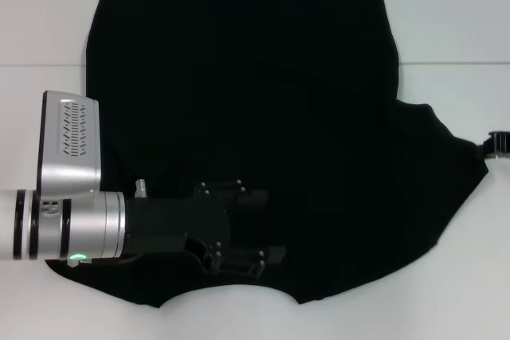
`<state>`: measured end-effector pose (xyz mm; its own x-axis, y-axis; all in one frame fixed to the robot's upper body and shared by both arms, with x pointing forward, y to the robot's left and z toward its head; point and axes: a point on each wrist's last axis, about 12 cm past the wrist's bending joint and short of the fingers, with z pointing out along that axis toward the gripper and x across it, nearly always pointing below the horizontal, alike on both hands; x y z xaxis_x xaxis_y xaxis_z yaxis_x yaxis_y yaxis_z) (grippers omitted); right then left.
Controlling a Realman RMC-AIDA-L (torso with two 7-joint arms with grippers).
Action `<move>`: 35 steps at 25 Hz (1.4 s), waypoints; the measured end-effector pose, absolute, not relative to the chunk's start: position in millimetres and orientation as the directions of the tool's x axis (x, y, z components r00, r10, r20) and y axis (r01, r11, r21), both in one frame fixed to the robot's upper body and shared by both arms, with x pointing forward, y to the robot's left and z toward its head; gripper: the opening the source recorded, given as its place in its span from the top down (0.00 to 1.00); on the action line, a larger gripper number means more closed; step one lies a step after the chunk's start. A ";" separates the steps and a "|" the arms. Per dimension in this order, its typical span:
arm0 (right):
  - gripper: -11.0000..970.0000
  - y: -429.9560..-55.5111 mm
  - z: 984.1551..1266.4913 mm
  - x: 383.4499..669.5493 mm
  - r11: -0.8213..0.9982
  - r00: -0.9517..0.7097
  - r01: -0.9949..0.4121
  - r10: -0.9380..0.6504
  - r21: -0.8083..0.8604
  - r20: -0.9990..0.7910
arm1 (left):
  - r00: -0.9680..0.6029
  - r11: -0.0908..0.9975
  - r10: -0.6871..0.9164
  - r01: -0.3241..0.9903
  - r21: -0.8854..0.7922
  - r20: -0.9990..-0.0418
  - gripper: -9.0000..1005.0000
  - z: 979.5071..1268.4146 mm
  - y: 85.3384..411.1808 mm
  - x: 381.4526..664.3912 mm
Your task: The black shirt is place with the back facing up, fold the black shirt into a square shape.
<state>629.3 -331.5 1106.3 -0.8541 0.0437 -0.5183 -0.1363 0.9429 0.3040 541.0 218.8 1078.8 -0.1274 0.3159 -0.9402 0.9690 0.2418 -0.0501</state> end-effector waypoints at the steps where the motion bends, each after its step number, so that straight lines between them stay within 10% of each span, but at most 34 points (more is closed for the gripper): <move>1: 0.99 -331.5 1106.3 629.3 0.943 -0.854 -0.136 0.044 0.304 -0.518 | -0.127 0.242 0.316 0.969 -0.050 -0.940 0.13 1078.8 218.8 541.0; 35: 0.99 -349.6 1091.2 609.3 0.928 -0.856 -0.054 0.147 0.368 -0.496 | -0.130 0.241 0.319 0.969 -0.052 -0.939 0.13 1077.4 219.5 539.6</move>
<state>609.3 -349.6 1091.2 -0.8559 0.1471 -0.4958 -0.0538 0.9282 0.3682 539.6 219.5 1077.4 -0.1298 0.3190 -0.9388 0.9691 0.2412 -0.0520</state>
